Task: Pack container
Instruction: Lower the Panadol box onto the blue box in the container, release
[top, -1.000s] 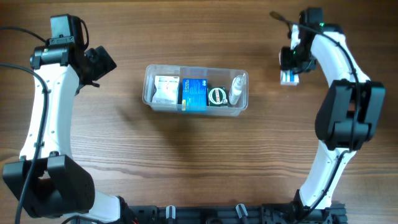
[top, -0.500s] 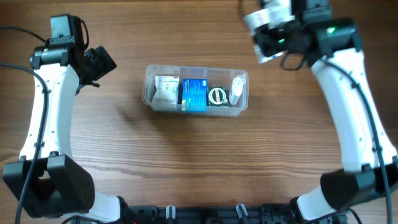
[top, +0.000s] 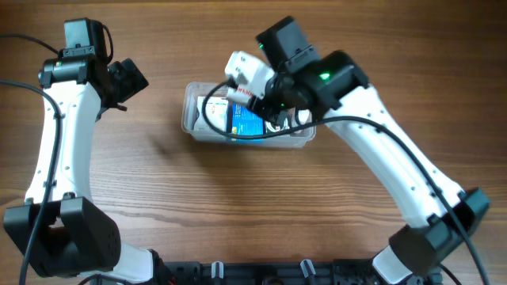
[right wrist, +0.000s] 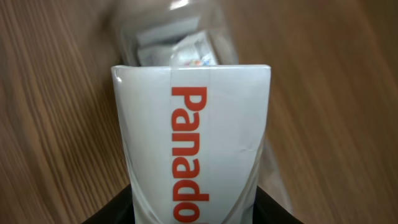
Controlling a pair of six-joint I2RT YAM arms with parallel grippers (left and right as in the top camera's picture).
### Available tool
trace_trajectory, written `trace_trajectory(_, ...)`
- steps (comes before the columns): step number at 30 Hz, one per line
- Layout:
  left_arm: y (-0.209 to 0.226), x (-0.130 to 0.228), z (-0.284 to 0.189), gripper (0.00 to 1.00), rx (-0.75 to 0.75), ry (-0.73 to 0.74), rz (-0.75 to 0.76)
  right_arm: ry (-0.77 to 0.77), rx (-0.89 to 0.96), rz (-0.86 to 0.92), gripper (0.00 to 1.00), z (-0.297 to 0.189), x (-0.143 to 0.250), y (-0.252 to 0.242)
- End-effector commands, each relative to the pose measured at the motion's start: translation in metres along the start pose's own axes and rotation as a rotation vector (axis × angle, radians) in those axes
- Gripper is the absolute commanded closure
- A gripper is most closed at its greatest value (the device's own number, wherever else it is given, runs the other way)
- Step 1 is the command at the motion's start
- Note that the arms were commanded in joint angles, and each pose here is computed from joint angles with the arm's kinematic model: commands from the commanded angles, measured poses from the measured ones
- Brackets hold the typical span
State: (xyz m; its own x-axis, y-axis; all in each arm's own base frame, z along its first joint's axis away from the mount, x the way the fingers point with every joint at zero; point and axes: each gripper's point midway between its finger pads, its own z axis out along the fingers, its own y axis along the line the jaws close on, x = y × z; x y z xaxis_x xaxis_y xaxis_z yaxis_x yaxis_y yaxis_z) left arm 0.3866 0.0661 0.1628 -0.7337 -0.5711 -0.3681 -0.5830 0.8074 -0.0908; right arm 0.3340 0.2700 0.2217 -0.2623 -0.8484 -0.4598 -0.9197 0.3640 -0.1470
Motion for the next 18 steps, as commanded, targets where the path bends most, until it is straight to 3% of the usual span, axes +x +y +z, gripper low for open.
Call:
trace_trajectory(1,0.001,-0.001,-0.001,0.00,0.002,-0.002,0.001,0.063,-0.069,-0.132,0.56,0.036,0.019,0.010)
trace_trajectory(7,0.001,-0.001,-0.001,0.00,0.002,-0.002,0.001,0.096,-0.098,-0.168,0.61,0.073,0.028,0.010)
trace_trajectory(18,0.001,-0.001,-0.001,0.00,0.002,-0.002,0.001,0.213,-0.099,-0.216,0.58,0.132,0.053,0.000)
